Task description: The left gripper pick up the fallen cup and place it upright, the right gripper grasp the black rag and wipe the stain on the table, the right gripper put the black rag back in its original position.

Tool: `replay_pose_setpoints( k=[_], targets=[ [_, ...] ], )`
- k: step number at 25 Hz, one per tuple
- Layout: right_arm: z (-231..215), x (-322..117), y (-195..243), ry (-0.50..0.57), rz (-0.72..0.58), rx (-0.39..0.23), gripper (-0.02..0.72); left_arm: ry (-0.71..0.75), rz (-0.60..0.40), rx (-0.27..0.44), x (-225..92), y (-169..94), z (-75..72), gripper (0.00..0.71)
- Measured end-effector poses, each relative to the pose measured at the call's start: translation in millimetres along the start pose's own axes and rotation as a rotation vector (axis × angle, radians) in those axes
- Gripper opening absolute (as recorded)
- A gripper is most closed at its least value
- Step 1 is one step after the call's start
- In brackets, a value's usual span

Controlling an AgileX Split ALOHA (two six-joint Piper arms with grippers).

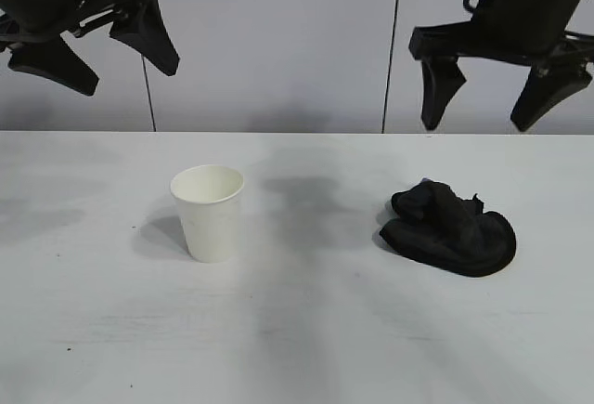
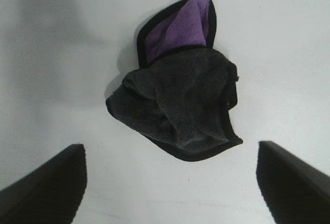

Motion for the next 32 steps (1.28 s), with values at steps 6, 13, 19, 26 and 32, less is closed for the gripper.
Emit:
replay_pose_setpoints(
  k=[6,13,19,26,32],
  targets=[
    [-26.0,5.8,-31.2,0.128,-0.081,0.044,0.631,0.0,0.0,0.0,0.0,0.0,0.0,0.693],
    [-22.7,5.7,-30.1,0.163,-0.077,0.133,0.631,0.0,0.0,0.0,0.0,0.0,0.0,0.693],
    [-25.5,-13.4,-7.3,0.173,-0.017,0.123,0.631,0.0,0.0,0.0,0.0,0.0,0.0,0.693],
    [-24.1,-16.8,-1.0,0.19,-0.024,0.145,0.631,0.0,0.0,0.0,0.0,0.0,0.0,0.693],
    [-23.7,-16.8,-1.1,0.188,-0.024,0.149,0.631,0.0,0.0,0.0,0.0,0.0,0.0,0.693]
  ],
)
Point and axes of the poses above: a point on each arm's last joint axis where the gripper is mounted, y pointing out along that axis toward the gripper, z along the wrist's bending axis when the last joint is at zero, x = y × z, the point moved 1 cm from there along y, pointing out along that axis toward the gripper, and after that the axes turned 6 degrees about y, right-handed, at the moved point
